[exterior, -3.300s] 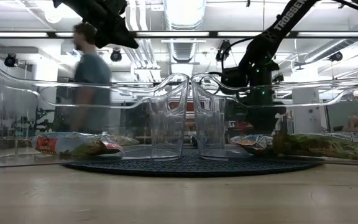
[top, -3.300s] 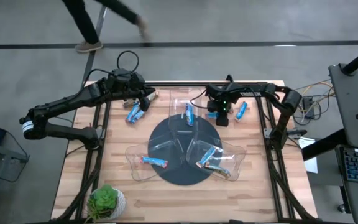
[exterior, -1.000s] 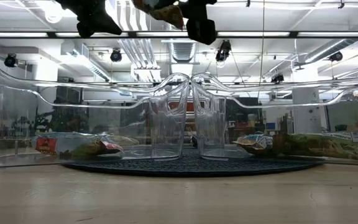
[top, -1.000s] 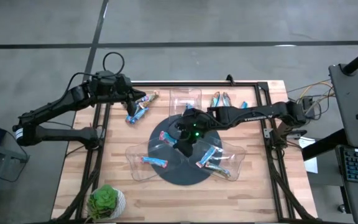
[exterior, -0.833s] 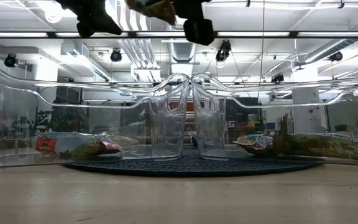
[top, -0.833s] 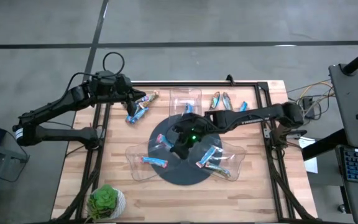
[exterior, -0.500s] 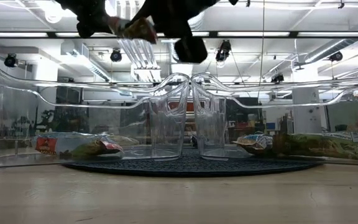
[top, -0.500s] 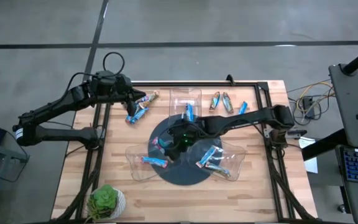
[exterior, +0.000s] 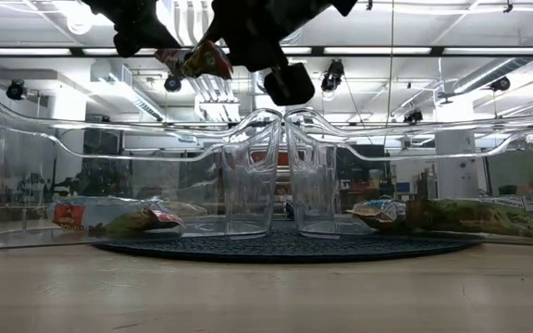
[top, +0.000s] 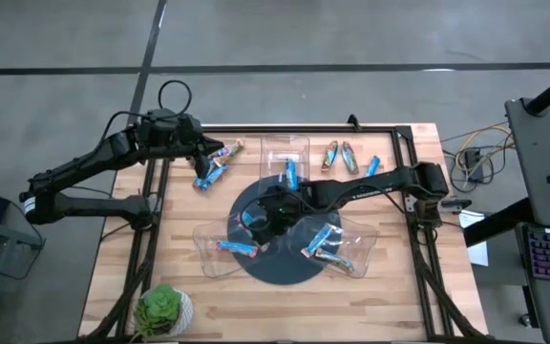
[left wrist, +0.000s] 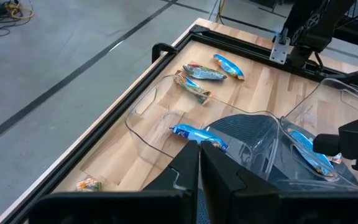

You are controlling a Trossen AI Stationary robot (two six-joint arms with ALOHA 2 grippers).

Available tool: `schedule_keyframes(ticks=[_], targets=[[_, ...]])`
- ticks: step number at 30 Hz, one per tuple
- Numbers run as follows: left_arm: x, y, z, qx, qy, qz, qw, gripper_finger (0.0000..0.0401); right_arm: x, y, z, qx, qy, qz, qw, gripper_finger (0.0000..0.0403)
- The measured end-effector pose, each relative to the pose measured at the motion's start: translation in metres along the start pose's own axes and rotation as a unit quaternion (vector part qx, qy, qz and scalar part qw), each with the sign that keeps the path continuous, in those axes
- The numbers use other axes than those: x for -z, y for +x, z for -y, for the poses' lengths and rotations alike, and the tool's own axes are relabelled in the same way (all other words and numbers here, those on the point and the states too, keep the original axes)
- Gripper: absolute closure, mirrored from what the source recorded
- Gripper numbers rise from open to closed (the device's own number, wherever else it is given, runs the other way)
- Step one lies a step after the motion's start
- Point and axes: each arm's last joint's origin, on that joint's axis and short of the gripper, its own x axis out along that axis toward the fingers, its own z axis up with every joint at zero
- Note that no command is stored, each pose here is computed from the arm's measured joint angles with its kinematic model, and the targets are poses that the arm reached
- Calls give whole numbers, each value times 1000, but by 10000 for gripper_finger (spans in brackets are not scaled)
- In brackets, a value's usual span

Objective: Pick and place Granola Bars by type
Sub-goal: Put the red granola bar into the left transparent bin, then put the bottom blue granola bar into the top transparent bin

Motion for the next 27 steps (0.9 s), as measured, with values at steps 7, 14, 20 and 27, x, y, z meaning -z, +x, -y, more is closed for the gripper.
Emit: schedule_keyframes(ticks=[7, 14, 20, 27], targets=[[0, 0, 0, 0, 0, 0, 1000, 401, 1, 4, 2, 7, 24, -6, 1000, 350], [0, 0, 0, 0, 0, 0, 1000, 401, 2, 5, 2, 6, 31, -11, 999, 294], [0, 0, 0, 0, 0, 0, 1000, 401, 2, 5, 3, 6, 20, -10, 1000, 247], [0, 0, 0, 0, 0, 0, 1000, 401, 2, 5, 2, 6, 9, -9, 1000, 230]])
